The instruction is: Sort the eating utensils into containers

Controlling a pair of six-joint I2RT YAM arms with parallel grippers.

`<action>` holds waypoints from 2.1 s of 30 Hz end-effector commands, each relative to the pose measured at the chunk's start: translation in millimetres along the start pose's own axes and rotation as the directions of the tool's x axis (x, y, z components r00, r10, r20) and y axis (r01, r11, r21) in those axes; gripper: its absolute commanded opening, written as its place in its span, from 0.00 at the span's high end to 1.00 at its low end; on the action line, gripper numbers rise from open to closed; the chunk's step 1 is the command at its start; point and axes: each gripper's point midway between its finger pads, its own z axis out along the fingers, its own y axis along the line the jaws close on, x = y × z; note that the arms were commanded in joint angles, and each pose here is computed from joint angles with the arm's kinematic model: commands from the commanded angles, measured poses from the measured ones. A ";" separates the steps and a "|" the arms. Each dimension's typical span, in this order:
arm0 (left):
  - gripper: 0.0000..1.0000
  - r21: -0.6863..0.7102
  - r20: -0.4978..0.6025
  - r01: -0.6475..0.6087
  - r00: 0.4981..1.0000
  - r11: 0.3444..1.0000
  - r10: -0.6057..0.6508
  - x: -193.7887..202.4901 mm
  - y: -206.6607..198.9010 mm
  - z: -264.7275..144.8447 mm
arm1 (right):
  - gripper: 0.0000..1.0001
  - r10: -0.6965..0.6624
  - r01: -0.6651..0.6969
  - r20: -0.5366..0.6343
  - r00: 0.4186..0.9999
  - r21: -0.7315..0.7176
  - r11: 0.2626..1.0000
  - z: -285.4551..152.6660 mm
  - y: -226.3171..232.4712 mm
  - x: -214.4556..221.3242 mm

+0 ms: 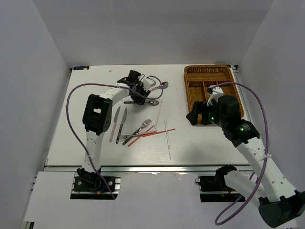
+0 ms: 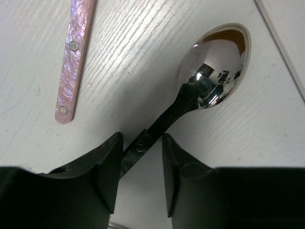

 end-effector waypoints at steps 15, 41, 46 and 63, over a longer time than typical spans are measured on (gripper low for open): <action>0.68 -0.105 -0.026 -0.049 0.999 0.993 0.046 -8.0 1.4 8.5 | 0.11 -0.010 0.010 0.048 0.999 -0.011 1.000 -1.5 3.4 -11.5; 1.00 -0.151 0.290 0.085 0.956 0.985 -0.038 -125.6 -16.7 -92.3 | 0.11 0.039 -0.053 0.137 0.990 0.098 0.994 -13.8 -11.5 -31.1; 1.00 -0.038 0.399 0.176 0.905 0.984 -0.147 -161.1 -41.5 -114.7 | 0.11 0.083 -0.108 0.191 0.978 0.123 0.987 -23.4 -14.7 -39.1; 1.00 0.542 0.519 0.544 0.383 0.641 -0.764 -305.5 -196.8 -84.1 | 0.11 0.110 -0.192 0.381 0.918 0.184 0.964 -99.0 -17.3 -79.0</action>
